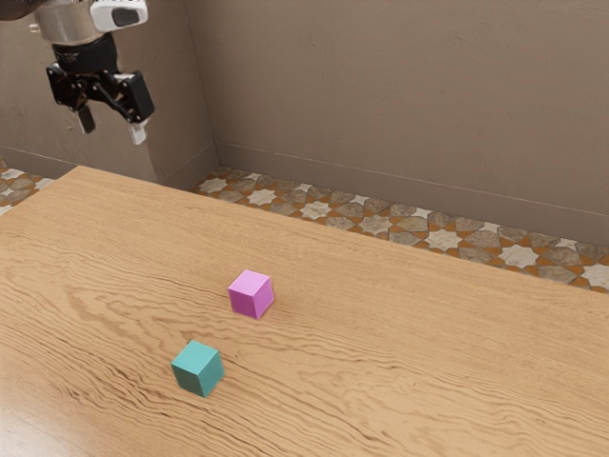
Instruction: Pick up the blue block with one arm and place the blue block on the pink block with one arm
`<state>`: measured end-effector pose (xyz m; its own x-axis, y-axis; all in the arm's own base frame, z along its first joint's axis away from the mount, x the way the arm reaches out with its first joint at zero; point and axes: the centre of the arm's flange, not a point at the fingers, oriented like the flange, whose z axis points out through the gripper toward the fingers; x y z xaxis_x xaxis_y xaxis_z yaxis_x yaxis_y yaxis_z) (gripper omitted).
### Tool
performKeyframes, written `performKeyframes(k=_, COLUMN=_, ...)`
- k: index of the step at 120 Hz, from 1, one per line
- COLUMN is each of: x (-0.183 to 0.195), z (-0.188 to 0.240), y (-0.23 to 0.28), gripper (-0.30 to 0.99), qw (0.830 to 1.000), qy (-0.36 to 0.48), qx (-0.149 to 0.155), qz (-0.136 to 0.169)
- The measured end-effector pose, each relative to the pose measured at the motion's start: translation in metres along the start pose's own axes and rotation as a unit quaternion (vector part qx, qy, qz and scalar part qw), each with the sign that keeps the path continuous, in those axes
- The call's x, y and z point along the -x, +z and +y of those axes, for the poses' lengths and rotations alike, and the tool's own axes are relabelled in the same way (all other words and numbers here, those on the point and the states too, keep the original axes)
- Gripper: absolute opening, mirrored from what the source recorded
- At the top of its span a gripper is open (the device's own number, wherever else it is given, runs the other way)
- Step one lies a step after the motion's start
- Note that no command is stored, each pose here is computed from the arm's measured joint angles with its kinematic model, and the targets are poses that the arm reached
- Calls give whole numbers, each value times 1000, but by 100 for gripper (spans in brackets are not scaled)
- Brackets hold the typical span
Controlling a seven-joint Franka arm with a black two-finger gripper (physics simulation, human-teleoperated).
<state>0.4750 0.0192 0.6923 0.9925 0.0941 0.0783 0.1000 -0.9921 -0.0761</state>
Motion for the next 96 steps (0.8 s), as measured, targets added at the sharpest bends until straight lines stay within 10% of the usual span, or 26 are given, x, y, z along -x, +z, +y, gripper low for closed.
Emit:
performKeyframes(k=50, x=-5, z=4, y=96, gripper=69, qw=997, qy=-44, qx=-8, qz=-58)
performKeyframes(k=96, x=11, z=44, y=280, gripper=69, qw=989, qy=-99, qx=74, qz=-76)
